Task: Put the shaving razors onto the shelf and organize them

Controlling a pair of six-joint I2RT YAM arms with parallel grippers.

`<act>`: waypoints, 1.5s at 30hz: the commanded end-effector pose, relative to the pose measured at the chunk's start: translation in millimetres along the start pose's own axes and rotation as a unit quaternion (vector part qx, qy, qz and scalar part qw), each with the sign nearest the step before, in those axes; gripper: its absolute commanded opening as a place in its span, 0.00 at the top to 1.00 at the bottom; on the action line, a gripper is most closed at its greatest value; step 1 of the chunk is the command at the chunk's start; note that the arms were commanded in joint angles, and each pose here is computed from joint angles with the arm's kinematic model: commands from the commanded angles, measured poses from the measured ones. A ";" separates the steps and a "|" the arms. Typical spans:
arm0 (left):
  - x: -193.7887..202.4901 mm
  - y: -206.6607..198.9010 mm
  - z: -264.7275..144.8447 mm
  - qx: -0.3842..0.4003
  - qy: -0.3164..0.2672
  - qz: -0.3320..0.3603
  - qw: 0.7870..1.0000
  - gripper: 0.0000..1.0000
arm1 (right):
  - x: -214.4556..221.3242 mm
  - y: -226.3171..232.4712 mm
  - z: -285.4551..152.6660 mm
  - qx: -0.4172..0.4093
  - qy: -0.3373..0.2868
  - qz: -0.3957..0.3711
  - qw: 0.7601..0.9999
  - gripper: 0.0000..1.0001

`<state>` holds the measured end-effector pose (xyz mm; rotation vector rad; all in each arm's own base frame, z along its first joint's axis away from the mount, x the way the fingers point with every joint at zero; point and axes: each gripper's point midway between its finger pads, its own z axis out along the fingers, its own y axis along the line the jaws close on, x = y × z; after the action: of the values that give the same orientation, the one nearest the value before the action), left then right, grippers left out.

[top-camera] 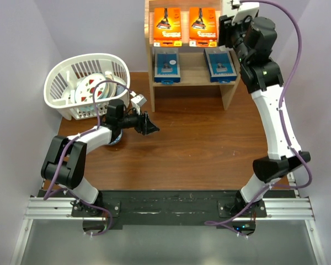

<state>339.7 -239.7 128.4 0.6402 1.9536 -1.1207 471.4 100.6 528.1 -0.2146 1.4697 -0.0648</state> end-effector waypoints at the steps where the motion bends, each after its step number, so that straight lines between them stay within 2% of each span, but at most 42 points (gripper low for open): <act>1: -10.0 -6.3 -4.2 0.011 -0.022 0.022 0.999 0.35 | -29.9 -49.0 7.4 0.061 -0.050 0.032 0.996 0.48; 8: -6.2 -5.9 -4.8 0.010 -0.022 0.024 0.999 0.35 | -9.0 -54.7 26.1 0.048 -0.032 0.049 0.997 0.48; 15: -3.7 -3.0 -2.7 0.009 -0.019 0.019 1.000 0.35 | 8.7 -41.3 47.4 0.023 -0.018 0.080 0.996 0.48; 24: -4.2 -2.3 -1.7 0.010 -0.019 0.019 1.000 0.35 | 27.3 -37.0 72.6 0.024 -0.008 0.091 0.995 0.41; 26: -4.0 -2.2 -2.0 0.009 -0.019 0.020 1.000 0.35 | 25.4 -38.1 73.1 0.027 -0.012 0.092 0.995 0.40; 30: -3.4 -2.2 -2.0 0.009 -0.018 0.019 1.000 0.35 | 18.9 -40.2 70.6 0.032 -0.020 0.110 0.993 0.30; 34: -3.6 -1.6 -0.9 0.011 -0.017 0.017 1.000 0.35 | 2.6 -43.6 61.1 0.035 -0.036 0.122 0.991 0.25; 40: -4.3 -0.9 0.4 0.012 -0.019 0.016 1.000 0.35 | -5.6 -51.2 53.4 0.051 -0.043 0.121 0.990 0.25; 45: -4.8 -1.3 1.0 0.013 -0.020 0.016 1.000 0.35 | 13.0 -53.8 55.4 0.063 -0.017 0.107 0.992 0.24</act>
<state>335.5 -238.6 121.5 0.6370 1.9542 -1.1232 556.3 65.8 491.8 0.0010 1.5229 0.0502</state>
